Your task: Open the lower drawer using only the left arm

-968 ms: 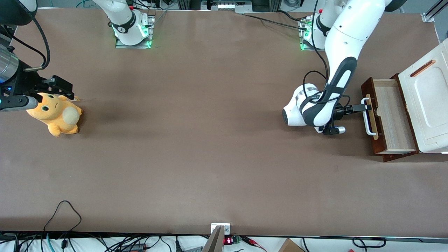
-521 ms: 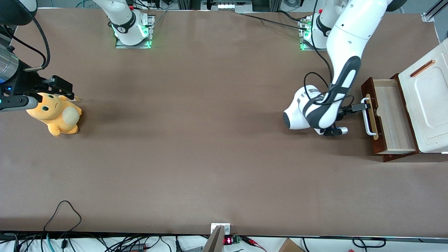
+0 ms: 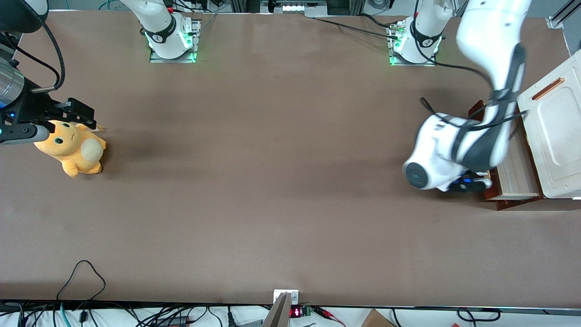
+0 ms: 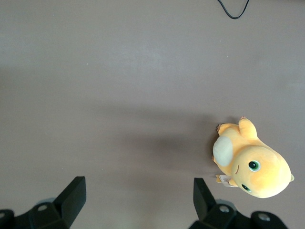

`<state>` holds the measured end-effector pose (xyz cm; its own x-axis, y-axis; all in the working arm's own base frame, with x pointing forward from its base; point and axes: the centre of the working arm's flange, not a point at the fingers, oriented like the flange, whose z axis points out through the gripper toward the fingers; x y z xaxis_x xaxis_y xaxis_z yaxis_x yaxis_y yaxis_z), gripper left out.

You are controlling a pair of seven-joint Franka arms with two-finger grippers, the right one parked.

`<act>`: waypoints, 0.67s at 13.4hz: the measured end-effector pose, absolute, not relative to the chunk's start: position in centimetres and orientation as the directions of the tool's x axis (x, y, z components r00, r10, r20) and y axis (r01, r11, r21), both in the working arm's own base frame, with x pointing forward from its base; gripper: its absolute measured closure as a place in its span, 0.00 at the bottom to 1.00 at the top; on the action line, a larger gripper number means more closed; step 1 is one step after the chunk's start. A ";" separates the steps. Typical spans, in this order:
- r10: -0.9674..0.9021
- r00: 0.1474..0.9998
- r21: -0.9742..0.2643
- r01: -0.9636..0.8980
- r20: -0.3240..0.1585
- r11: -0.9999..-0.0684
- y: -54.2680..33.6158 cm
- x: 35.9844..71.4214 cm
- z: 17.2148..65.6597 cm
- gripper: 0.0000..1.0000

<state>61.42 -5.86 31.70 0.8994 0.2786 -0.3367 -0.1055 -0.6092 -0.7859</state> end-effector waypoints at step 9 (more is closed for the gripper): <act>0.269 0.934 -0.265 0.204 -0.235 -0.942 0.6 61.9 51.1 0.00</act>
